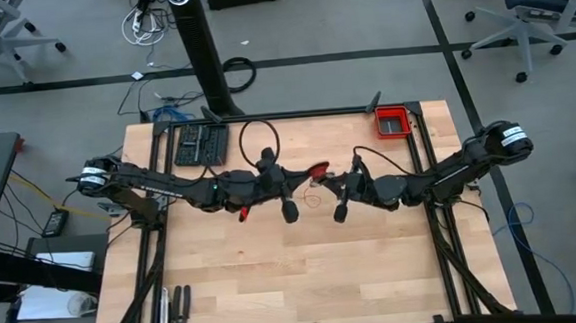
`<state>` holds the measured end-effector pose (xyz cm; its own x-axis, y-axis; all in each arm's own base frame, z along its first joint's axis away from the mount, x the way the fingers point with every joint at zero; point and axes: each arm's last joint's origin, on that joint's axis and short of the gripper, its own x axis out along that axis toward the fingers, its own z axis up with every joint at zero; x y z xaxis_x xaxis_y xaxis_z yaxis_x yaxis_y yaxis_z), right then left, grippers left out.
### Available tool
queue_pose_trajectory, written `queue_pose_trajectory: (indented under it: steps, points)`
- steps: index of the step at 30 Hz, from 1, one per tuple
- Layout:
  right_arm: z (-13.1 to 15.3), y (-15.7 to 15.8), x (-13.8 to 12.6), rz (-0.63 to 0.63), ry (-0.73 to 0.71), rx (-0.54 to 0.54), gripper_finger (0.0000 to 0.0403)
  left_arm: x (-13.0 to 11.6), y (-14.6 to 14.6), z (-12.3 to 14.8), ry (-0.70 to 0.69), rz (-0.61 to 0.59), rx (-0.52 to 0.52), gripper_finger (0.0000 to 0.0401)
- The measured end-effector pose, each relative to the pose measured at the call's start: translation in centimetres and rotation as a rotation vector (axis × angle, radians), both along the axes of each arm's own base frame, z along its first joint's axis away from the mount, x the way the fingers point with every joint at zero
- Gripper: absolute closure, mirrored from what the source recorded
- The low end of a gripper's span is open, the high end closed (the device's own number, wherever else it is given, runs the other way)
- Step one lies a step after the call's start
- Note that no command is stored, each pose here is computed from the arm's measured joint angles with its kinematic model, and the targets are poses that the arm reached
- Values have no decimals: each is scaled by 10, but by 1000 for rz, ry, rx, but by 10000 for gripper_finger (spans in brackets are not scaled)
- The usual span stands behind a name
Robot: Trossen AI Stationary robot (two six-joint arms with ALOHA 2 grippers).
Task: Coil cords
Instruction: Coil the red wire on the black spool
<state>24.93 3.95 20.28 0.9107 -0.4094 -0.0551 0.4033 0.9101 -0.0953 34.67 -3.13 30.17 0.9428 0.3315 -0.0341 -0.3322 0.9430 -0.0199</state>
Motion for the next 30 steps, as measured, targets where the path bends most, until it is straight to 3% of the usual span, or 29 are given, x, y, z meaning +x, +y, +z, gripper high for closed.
queue_pose_trajectory:
  steps: [6,16,21,30]
  points:
    - [7,-3,7,-26,12,29,401,2,5,-1,-67,178,-60,401]
    - [45,-13,39,35,216,70,402,18,8,-23,-90,216,-138,401]
    - [66,-5,43,89,235,-12,402,18,9,-26,-71,239,-135,401]
    - [85,-2,45,150,386,-65,403,18,9,-29,-53,230,-147,401]
